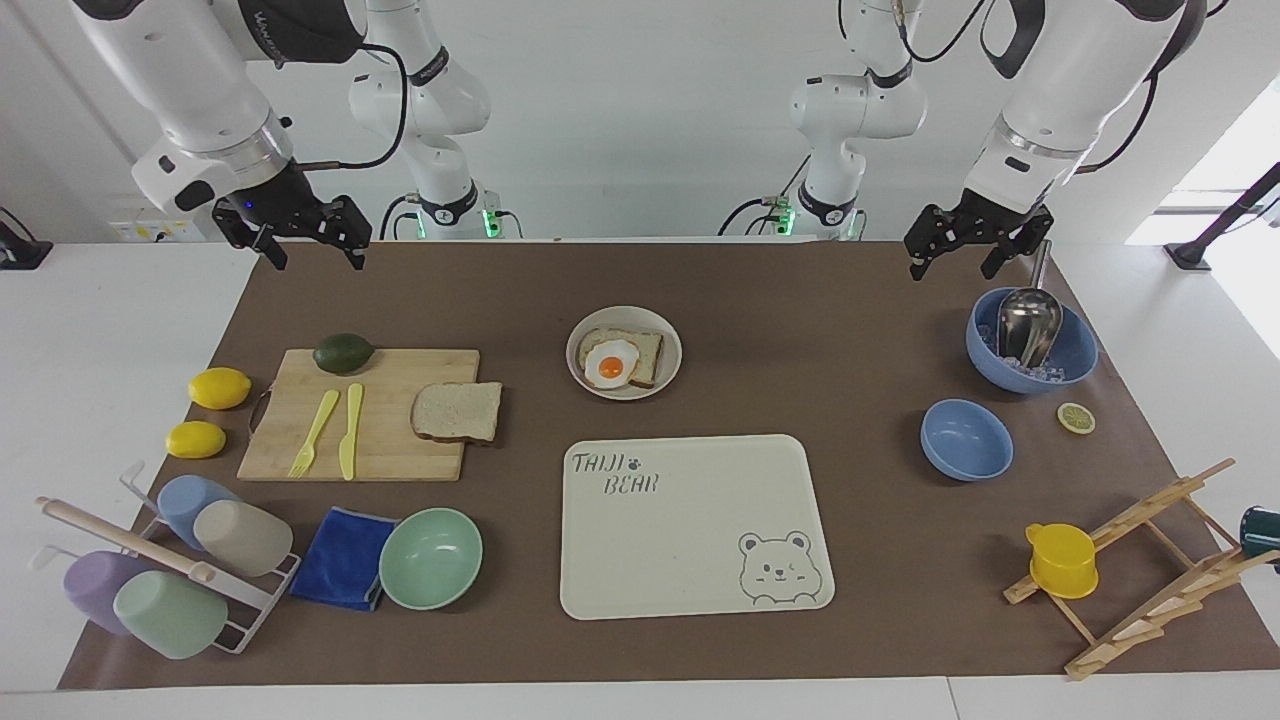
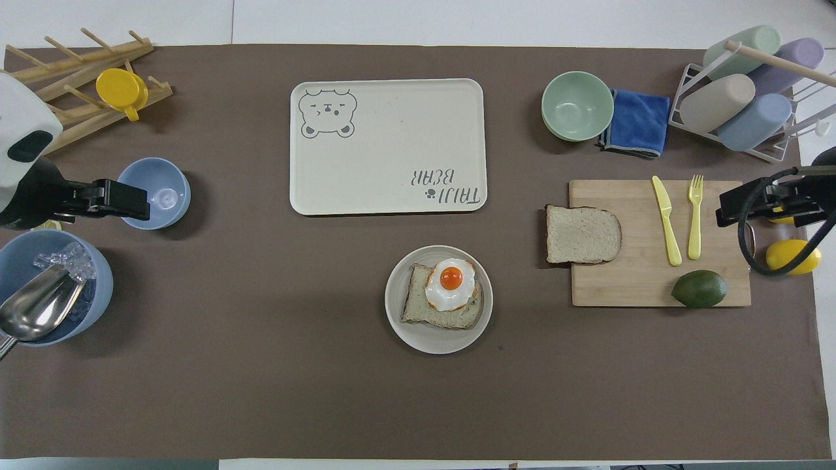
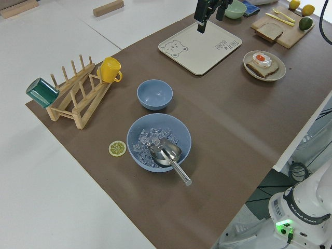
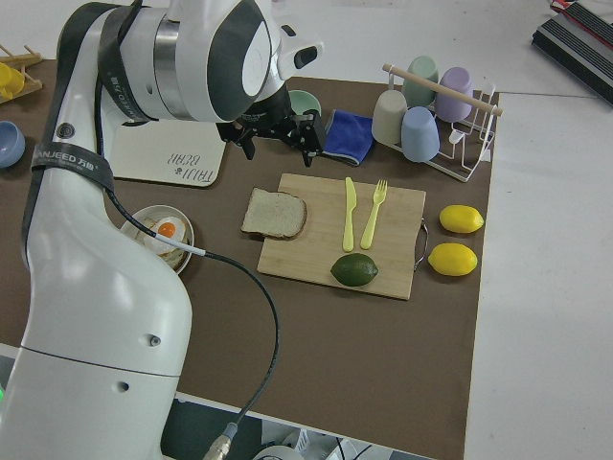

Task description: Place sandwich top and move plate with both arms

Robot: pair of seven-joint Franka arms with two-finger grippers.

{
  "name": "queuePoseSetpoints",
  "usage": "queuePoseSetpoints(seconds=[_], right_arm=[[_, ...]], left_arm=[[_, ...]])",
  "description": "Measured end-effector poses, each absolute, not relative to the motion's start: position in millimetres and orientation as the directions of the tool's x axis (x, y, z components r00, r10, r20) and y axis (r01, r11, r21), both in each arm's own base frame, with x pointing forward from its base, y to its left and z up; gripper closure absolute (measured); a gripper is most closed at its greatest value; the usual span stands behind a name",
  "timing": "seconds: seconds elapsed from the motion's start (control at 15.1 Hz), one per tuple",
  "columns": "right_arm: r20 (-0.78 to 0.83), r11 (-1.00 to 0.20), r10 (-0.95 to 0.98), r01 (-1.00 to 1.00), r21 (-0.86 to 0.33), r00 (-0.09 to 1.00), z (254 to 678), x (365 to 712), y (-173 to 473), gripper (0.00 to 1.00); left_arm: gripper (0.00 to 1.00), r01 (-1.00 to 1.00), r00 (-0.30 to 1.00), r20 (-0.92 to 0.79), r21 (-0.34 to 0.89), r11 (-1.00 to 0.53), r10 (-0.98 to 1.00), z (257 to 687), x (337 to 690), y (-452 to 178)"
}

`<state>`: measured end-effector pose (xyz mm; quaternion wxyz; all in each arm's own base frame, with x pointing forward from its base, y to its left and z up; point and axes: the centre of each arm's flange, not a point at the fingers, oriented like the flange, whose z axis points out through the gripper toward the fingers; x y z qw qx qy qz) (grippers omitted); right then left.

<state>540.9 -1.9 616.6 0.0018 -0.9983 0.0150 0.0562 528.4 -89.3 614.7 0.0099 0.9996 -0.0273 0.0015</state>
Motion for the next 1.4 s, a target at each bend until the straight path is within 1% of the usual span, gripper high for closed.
queuePoseSetpoints(seconds=[1.13, 1.4], right_arm=[[-0.112, -1.0, -0.022, -0.022, -0.002, 0.994, 616.9, 540.8, 2.5, 0.0], [-0.089, -1.0, -0.007, -0.008, -0.015, 0.996, 618.0, 543.4, 11.2, 0.0]], left_arm=[[0.0, -0.054, 0.999, 0.004, 0.02, -0.998, -0.054, 614.7, 528.5, -89.2], [0.0, -0.054, 0.999, 0.004, 0.02, -0.998, -0.054, 614.7, 528.5, -89.2]])
